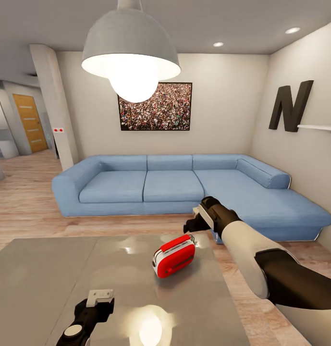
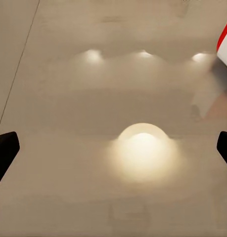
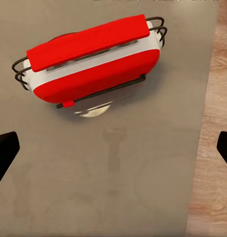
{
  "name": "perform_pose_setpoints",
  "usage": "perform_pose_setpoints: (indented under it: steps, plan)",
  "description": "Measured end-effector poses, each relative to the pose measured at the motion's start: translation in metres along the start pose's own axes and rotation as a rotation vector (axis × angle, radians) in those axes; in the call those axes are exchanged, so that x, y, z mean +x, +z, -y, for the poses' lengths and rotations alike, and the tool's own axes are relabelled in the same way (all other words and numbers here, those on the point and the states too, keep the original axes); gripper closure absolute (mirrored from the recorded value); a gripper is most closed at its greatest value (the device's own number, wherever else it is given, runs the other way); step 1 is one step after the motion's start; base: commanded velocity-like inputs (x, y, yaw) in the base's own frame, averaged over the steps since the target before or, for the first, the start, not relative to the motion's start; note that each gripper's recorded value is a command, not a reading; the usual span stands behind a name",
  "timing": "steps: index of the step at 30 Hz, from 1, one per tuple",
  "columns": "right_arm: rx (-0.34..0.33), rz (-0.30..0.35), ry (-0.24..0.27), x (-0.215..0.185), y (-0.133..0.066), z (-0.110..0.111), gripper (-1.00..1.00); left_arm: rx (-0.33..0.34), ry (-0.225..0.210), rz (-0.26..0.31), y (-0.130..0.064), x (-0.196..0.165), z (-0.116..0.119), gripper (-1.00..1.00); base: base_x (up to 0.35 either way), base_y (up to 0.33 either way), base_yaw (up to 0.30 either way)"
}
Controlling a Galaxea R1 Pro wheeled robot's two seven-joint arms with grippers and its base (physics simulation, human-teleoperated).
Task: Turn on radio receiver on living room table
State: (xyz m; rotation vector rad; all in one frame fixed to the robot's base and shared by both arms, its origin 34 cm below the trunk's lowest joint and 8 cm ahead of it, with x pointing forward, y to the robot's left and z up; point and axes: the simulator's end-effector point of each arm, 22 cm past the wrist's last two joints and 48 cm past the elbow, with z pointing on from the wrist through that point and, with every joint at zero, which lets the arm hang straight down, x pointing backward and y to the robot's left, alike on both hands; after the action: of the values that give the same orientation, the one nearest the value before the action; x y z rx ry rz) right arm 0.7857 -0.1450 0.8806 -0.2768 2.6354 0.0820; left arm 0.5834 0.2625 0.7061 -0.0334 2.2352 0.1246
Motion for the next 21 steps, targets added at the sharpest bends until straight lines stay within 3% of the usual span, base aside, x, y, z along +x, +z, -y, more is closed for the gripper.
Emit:
perform_pose_setpoints:
  steps: [10,15,21]
  plan:
    - [-0.005,0.026,-0.001,-0.006,-0.001,-0.001,-1.0,-0.004,0.002,0.004,0.0,-0.002,-0.002,-1.0,0.0,0.0,0.0]
    - [-0.072,0.013,-0.003,-0.003,0.0,-0.016,-1.0,-0.003,0.002,0.003,0.0,-0.001,-0.002,-1.0,0.0,0.0,0.0]
    - [-0.072,0.015,-0.005,-0.003,0.0,-0.011,-1.0,-0.003,0.002,0.002,0.0,-0.001,-0.002,-1.0,0.044,0.0,0.0]
